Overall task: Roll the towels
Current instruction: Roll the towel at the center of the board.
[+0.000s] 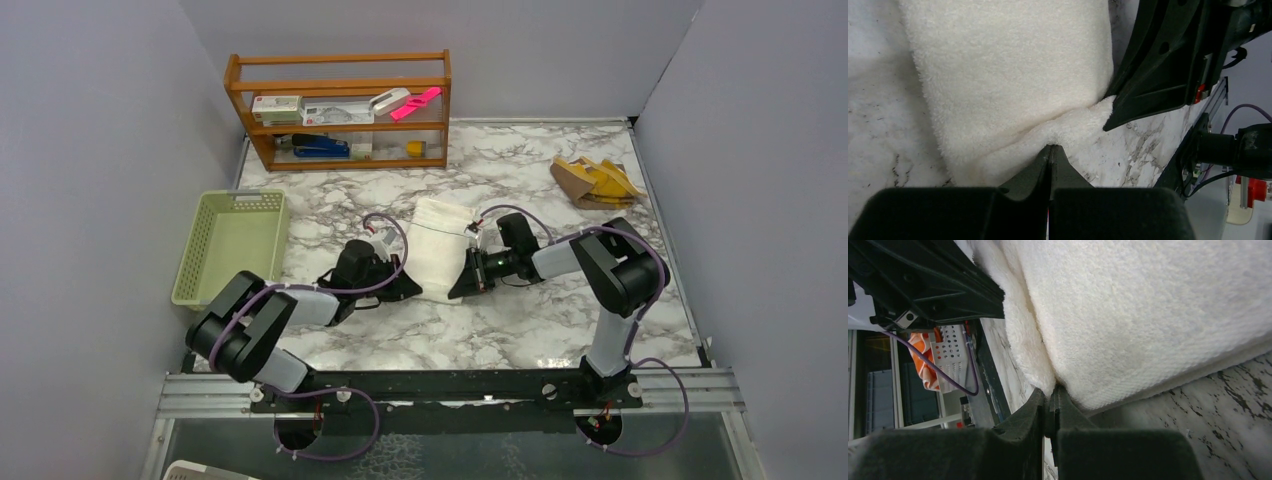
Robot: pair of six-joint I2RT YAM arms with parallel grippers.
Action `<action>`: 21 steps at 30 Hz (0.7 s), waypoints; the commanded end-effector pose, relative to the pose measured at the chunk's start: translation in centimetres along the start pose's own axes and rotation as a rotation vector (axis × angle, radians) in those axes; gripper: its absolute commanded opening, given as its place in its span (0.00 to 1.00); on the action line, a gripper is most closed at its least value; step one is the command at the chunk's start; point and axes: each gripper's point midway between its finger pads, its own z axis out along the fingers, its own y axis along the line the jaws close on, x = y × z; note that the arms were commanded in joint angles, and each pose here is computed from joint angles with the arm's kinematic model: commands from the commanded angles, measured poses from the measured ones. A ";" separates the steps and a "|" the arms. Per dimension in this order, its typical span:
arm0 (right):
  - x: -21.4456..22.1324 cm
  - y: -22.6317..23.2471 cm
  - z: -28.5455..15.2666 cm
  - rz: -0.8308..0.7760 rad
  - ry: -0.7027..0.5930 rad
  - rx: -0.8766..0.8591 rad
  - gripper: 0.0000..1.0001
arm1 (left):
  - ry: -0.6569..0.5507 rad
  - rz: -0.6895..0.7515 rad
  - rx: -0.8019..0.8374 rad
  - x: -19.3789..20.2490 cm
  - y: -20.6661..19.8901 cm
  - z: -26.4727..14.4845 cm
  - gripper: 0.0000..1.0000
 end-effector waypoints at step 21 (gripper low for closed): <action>-7.4 1.2 -7.6 -0.408 -0.364 0.454 0.44 | 0.031 -0.086 -0.138 1.8 5.7 2.1 0.00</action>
